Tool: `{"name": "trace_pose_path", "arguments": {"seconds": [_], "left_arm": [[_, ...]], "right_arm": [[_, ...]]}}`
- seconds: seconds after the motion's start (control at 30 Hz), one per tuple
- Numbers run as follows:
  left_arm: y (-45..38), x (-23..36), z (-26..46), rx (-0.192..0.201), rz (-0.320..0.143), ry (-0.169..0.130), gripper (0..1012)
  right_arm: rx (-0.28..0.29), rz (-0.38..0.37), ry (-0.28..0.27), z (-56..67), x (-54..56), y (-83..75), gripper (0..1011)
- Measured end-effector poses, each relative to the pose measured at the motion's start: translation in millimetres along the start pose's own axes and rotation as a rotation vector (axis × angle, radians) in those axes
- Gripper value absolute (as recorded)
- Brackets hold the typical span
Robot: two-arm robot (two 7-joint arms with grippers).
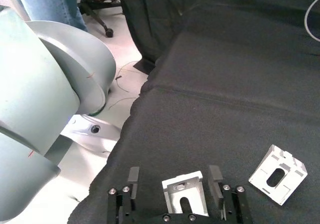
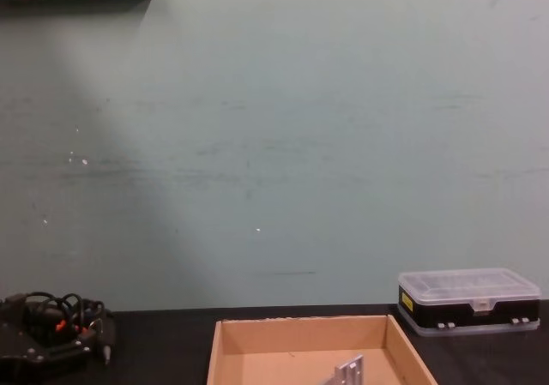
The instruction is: Use one hand to pick up the angle iron from the table and place it into the box.
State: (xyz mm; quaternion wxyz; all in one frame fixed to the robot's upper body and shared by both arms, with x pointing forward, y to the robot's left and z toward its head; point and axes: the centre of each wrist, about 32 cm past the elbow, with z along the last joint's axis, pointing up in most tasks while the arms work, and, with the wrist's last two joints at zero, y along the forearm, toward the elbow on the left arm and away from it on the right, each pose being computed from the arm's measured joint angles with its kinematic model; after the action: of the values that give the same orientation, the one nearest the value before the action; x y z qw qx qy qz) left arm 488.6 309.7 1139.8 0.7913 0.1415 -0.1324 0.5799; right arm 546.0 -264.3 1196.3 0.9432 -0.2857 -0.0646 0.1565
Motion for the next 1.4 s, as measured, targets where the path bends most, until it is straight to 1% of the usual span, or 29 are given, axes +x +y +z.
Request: {"name": "trace_pose_path", "arguments": {"seconds": [0.13,0.17,0.2,0.23,0.4,0.43,0.47,0.77,1.0,1.1,1.17,1.2,1.27,1.3,1.4], "left_arm": [[0.0,0.0,0.0,0.0,0.0,0.0,1000],[0.0,0.0,0.0,0.0,0.0,0.0,1000],[0.0,0.0,0.0,0.0,0.0,0.0,1000],[0.0,0.0,0.0,0.0,0.0,0.0,1000],[0.0,0.0,0.0,0.0,0.0,0.0,1000],[0.0,0.0,0.0,0.0,0.0,0.0,1000],[0.0,0.0,0.0,0.0,0.0,0.0,1000],[0.0,0.0,0.0,0.0,0.0,0.0,1000],[0.0,0.0,0.0,0.0,0.0,0.0,1000],[0.0,0.0,0.0,0.0,0.0,0.0,1000],[0.0,0.0,0.0,0.0,0.0,0.0,1000],[0.0,0.0,0.0,0.0,0.0,0.0,1000],[0.0,0.0,0.0,0.0,0.0,0.0,1000],[0.0,0.0,0.0,0.0,0.0,0.0,1000],[0.0,0.0,0.0,0.0,0.0,0.0,1000]], "right_arm": [[0.001,0.0,0.004,-1.3,-0.6,1.0,792],[0.001,0.0,0.005,-1.6,-0.8,1.3,739],[0.002,0.001,0.006,-1.8,-0.9,1.6,707],[0.002,0.002,0.006,-2.0,-0.9,2.1,707],[0.003,0.002,0.008,-2.6,-1.0,2.7,522],[0.003,0.001,0.009,-2.7,-0.9,2.6,511],[0.003,0.001,0.009,-2.7,-0.9,2.6,479],[0.003,-0.005,0.008,-2.3,-1.3,1.4,472],[0.018,-0.033,-0.006,4.2,-0.1,-7.3,472],[0.036,-0.058,-0.014,8.8,1.7,-13.8,472],[0.054,-0.092,-0.022,13.3,4.0,-20.6,472],[0.069,-0.123,-0.026,16.1,5.7,-25.3,472],[0.085,-0.158,-0.029,18.7,7.6,-29.3,472],[0.104,-0.204,-0.028,21.2,10.0,-33.4,471],[0.128,-0.279,-0.025,24.2,13.9,-38.1,472]]}}
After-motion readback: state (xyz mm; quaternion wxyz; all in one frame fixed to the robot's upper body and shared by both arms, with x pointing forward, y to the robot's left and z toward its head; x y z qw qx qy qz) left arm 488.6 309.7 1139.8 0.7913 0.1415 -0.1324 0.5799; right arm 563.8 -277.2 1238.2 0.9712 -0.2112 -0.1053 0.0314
